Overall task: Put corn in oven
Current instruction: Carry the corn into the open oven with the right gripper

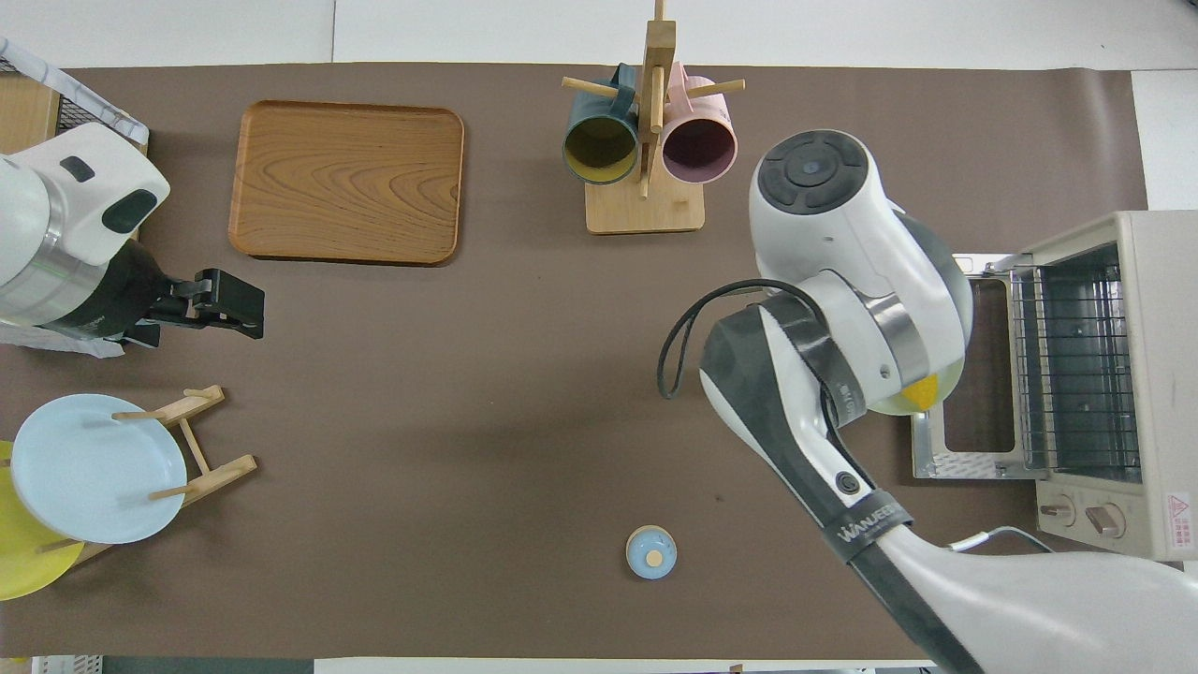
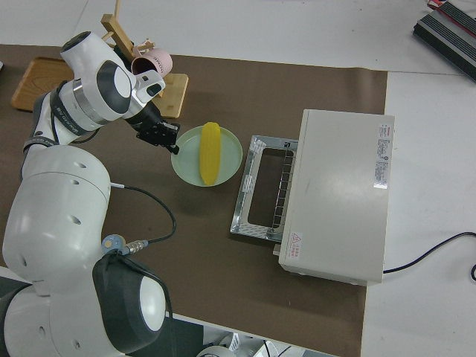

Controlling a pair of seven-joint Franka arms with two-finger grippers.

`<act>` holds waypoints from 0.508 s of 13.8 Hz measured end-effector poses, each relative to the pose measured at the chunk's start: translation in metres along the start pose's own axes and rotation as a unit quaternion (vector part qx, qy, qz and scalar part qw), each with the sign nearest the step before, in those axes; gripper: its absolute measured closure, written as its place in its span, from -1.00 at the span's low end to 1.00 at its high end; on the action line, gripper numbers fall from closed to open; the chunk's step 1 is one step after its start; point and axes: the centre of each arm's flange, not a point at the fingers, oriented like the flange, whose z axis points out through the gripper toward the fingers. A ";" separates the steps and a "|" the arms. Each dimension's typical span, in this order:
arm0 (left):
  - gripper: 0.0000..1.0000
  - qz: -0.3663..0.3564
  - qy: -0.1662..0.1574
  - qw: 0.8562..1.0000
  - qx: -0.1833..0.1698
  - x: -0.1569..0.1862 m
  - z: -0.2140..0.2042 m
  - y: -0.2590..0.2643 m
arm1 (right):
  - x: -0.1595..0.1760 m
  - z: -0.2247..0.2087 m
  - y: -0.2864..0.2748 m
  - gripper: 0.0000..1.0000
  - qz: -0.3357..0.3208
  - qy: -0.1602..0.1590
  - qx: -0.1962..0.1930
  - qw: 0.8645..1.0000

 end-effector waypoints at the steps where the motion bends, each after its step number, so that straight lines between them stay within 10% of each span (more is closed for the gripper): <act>1: -1.00 0.000 0.000 1.000 0.000 0.000 0.000 0.000 | -0.004 0.009 0.018 0.95 0.000 -0.008 -0.007 1.000; 7: -1.00 0.000 0.000 1.000 0.000 0.000 0.000 0.000 | -0.001 0.052 0.133 0.95 -0.039 -0.047 -0.012 0.998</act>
